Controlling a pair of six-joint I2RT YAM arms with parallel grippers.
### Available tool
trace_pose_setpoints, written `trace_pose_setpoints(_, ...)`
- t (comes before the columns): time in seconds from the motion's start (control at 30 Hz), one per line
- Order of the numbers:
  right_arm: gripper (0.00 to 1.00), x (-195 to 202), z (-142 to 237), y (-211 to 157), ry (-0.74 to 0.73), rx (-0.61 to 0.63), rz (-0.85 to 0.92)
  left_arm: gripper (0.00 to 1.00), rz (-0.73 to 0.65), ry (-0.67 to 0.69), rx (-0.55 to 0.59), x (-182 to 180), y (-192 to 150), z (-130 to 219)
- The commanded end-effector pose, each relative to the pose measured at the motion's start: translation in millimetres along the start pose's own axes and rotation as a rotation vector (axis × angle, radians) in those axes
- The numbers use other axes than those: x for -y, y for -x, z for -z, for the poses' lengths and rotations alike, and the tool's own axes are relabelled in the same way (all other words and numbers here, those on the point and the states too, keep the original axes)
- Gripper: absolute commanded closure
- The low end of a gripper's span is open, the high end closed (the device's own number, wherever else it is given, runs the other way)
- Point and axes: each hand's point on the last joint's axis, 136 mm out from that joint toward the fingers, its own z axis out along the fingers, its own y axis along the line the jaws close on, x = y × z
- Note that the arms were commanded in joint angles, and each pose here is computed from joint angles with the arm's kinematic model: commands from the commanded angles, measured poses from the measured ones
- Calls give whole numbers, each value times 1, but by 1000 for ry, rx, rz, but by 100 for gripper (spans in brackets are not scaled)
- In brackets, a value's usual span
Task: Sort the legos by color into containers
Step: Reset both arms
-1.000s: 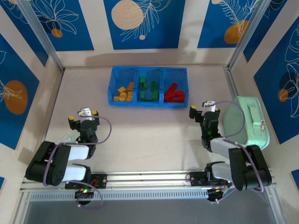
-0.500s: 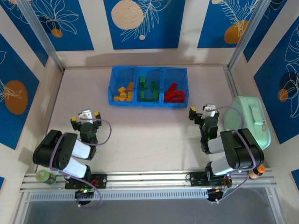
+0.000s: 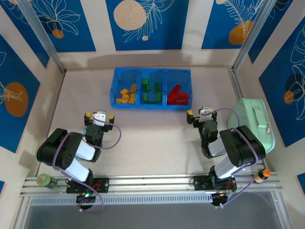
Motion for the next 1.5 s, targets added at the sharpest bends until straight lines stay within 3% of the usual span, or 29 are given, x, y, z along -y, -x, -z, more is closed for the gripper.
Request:
trace_pose_setpoints(0.0, 1, 4, -8, 15, -3, 28, -8, 0, -18, -49, 48, 7, 11, -4)
trace_pose_setpoints(0.1, 1, 35, -32, 0, -44, -73, -151, 0, 18, -17, 24, -2, 7, -19)
trace_pose_setpoints(0.17, 1, 40, -42, -11, -30, -231, -208, 0, 41, 14, -46, -9, 2, -29)
trace_pose_setpoints(0.23, 1, 31, -47, -3, -33, -158, -146, 0, 75, 6, -131, -15, -5, -45)
trace_pose_setpoints(0.27, 1, 31, -45, -8, -28, -204, -150, 0, 120, -8, -175, -20, -10, -51)
trace_pose_setpoints(0.9, 1, 32, -45, -6, -19, -195, -162, 0, 144, -34, -162, -23, -10, -50)
trace_pose_setpoints(1.1, 1, 7, -46, -5, 199, -229, -159, 0, 126, -92, -165, -13, -8, -51)
trace_pose_setpoints(1.47, 1, 7, -46, -5, 198, -227, -159, 0, 142, -117, -170, -12, -9, -52)
